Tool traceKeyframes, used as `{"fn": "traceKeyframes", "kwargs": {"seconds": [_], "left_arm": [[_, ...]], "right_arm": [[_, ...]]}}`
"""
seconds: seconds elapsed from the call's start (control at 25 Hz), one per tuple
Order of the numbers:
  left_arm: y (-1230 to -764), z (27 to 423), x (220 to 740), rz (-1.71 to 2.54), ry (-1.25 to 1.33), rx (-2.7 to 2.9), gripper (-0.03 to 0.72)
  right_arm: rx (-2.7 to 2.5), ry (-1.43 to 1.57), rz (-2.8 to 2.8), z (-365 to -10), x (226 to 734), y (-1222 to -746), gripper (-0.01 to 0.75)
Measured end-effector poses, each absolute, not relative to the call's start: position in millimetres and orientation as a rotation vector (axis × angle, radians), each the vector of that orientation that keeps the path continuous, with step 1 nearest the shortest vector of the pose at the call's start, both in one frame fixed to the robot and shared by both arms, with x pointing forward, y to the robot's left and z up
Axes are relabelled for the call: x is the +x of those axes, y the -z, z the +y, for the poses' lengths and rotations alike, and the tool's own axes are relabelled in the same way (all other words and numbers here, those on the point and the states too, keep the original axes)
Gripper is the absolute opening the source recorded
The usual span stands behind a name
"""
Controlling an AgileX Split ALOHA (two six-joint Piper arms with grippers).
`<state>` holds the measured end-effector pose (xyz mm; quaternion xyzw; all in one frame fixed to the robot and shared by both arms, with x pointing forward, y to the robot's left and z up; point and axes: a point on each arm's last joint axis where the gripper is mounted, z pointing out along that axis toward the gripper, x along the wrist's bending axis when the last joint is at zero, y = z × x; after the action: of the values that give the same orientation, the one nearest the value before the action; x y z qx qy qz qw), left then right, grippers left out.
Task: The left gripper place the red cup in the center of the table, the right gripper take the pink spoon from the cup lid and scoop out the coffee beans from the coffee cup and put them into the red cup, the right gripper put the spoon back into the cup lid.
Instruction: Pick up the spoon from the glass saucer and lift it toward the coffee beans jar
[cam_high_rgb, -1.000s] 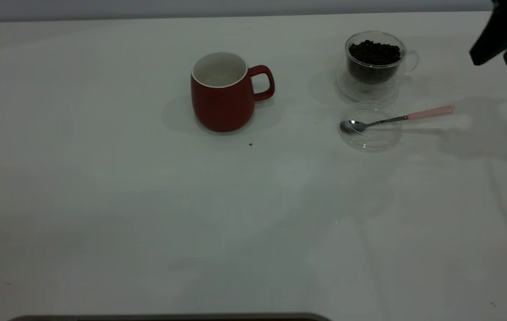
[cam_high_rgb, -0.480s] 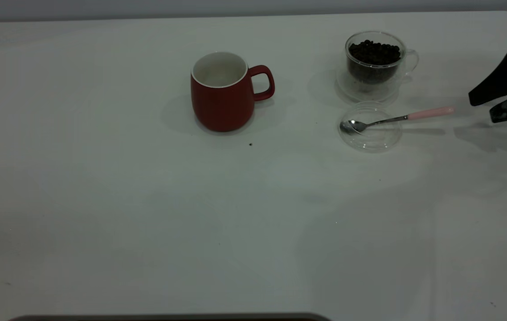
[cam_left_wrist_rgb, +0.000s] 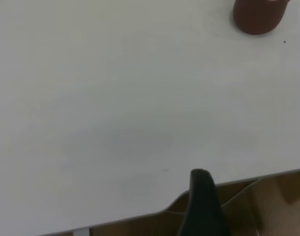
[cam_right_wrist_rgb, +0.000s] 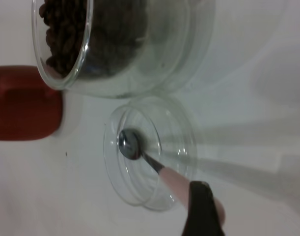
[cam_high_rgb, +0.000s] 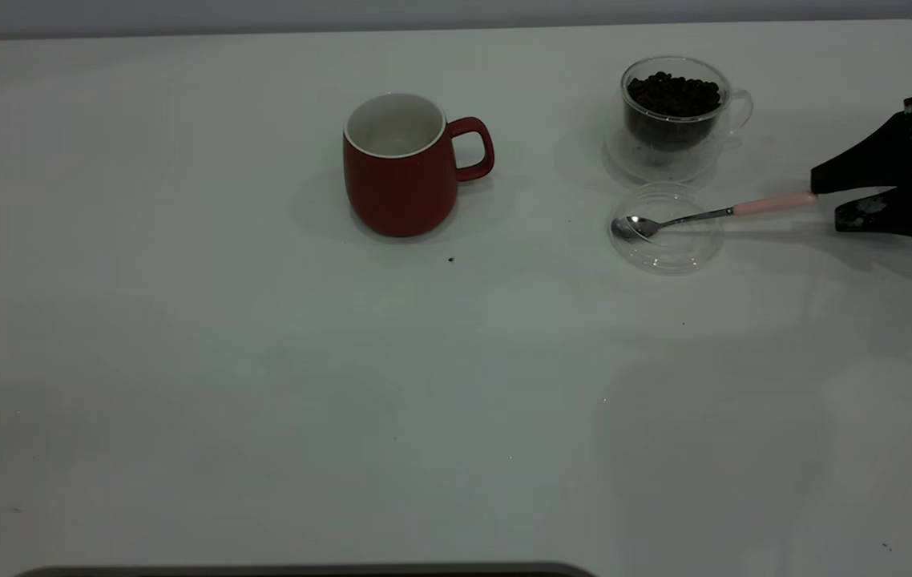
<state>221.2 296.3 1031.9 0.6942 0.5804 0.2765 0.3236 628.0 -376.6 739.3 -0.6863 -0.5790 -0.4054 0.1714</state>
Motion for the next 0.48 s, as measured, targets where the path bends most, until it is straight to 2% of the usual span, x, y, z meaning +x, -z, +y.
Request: {"fn": "traceKeyframes", "kwargs": {"seconds": [0.48], "left_arm": [[-1031.9, 296.3, 221.2, 1.523, -0.726, 1.821, 0.587]], "right_arm": [[-1.861, 1.194, -1.665, -352.9, 635.0, -735.6, 0.573]]}}
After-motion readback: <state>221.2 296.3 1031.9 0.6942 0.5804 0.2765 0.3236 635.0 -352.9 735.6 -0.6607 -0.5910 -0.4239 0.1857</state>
